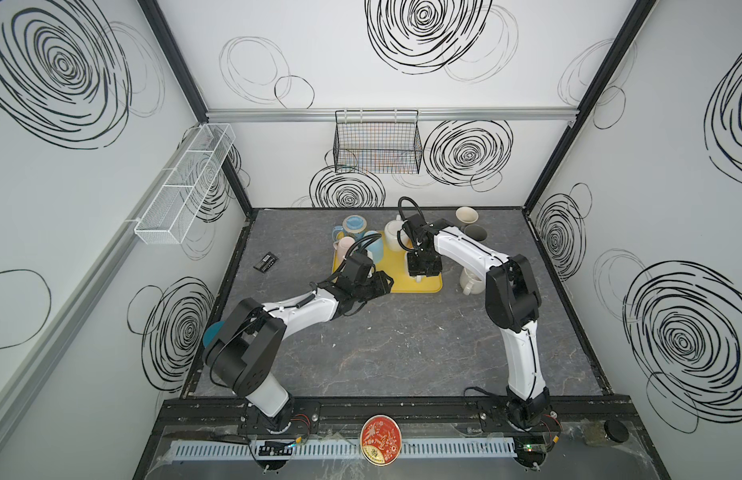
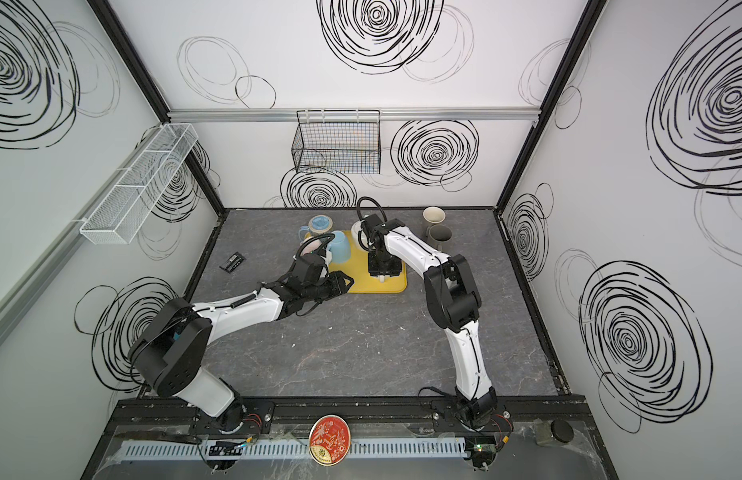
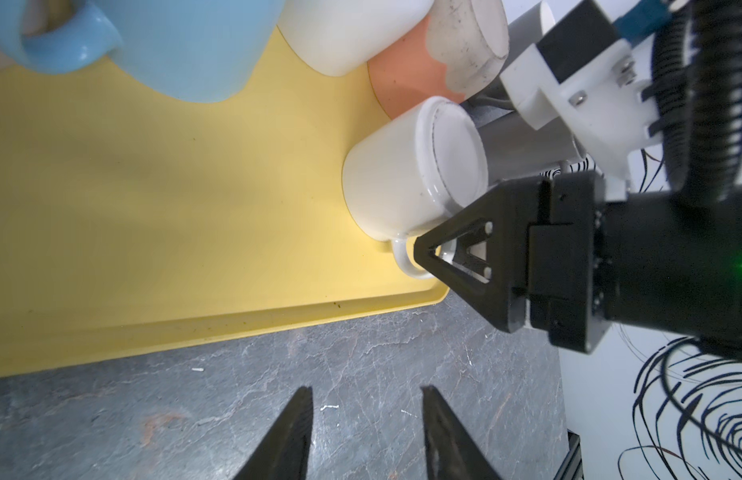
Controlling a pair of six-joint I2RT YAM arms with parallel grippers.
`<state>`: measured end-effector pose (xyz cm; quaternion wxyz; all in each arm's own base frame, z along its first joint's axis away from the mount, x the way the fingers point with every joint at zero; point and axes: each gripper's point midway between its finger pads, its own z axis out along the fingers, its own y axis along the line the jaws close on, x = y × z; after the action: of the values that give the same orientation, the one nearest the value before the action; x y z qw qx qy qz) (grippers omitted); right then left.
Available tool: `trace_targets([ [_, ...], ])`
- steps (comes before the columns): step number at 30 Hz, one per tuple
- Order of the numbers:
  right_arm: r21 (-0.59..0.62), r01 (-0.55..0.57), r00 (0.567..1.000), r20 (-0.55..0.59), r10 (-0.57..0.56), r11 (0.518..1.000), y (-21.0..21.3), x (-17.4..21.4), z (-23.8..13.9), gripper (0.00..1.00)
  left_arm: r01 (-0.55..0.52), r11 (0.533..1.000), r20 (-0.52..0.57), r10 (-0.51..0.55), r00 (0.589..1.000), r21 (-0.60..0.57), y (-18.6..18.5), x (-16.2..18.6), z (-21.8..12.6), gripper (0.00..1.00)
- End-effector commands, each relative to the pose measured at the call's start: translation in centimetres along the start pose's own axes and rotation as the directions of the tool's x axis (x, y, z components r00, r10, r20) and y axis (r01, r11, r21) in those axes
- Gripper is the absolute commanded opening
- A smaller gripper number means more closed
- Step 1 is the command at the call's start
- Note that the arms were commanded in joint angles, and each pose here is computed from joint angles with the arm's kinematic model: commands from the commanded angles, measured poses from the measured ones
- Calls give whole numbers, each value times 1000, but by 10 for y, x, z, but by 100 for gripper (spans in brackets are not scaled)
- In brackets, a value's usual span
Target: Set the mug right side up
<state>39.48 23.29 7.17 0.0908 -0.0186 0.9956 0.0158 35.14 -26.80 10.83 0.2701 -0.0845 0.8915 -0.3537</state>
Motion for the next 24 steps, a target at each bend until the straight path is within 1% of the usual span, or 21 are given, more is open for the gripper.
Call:
trace_targets([
  [1, -33, -36, 999, 40, 37, 999, 0, -5, -21, 50, -16, 1000, 48, 15, 999, 22, -5, -9, -10, 46],
  [9, -16, -36, 999, -14, 36, 999, -1, -2, -4, 47, 3, 1000, 38, -4, 999, 23, 2, -4, -8, 47],
  [14, -4, -35, 999, -16, 35, 999, -6, -4, 0, 39, 0, 1000, 40, -1, 999, 23, 2, -9, -7, 47],
  [17, 1, -34, 999, -22, 34, 999, -8, -4, 3, 38, -3, 1000, 31, 2, 1000, 23, 2, -8, -4, 47],
  [18, 3, -31, 999, -23, 31, 1000, -8, -4, 5, 36, -2, 1000, 28, 2, 1000, 23, 3, -8, -3, 47],
  [20, 5, -27, 999, -27, 27, 1000, -9, -4, 7, 29, -4, 1000, 22, 4, 1000, 22, 3, -7, -2, 47],
  [24, 5, -17, 1000, -25, 17, 1000, -9, -5, 8, 19, -10, 1000, 17, 10, 1000, 17, 4, -7, -2, 47],
])
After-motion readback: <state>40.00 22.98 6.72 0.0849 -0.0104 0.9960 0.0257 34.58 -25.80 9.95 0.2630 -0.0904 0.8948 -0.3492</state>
